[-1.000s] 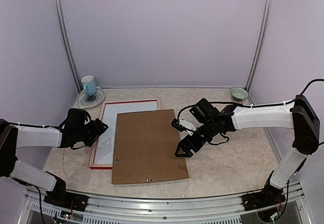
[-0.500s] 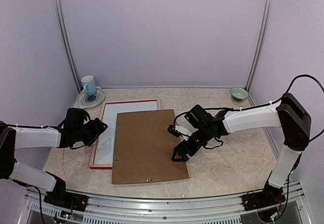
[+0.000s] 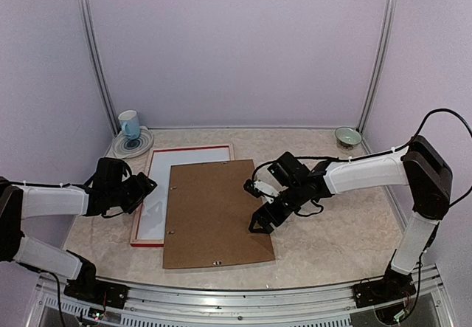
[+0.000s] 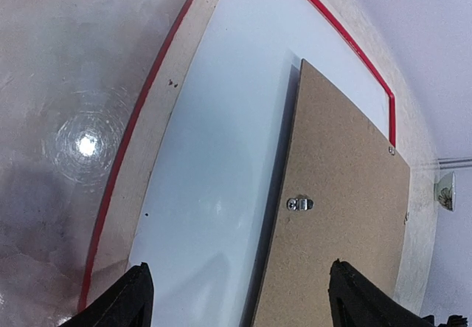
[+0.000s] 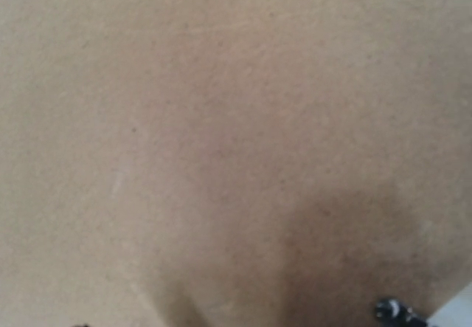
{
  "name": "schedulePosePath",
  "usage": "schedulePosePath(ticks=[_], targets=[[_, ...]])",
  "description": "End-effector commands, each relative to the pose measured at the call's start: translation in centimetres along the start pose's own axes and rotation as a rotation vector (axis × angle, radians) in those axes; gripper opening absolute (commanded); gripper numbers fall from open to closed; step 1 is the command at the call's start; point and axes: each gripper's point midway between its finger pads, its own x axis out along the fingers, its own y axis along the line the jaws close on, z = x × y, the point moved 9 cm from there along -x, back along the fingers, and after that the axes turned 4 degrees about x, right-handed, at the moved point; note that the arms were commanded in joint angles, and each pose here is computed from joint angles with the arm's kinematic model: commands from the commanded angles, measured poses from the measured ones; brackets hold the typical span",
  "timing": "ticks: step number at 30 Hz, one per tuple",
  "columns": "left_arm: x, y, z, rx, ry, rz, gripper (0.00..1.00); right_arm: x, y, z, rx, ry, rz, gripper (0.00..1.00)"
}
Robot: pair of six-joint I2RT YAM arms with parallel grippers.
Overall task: Put the photo into the frame
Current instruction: Move the frame body to the center of the board.
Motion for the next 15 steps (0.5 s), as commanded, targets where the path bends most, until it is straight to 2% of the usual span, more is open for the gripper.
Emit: schedulePosePath(ticks=[1,15], targets=[[0.0,-0.2,0.4,-0.003,-0.008,-0.006,0.81,0.5,-0.1,0.5,-0.010,-0.004,-0.043,0.86],[-0.2,0.1,0.2,-0.001,-0.012,-0.001,0.81,-0.2,-0.2,2.3,-0.024,-0.032,-0.085,0.87]])
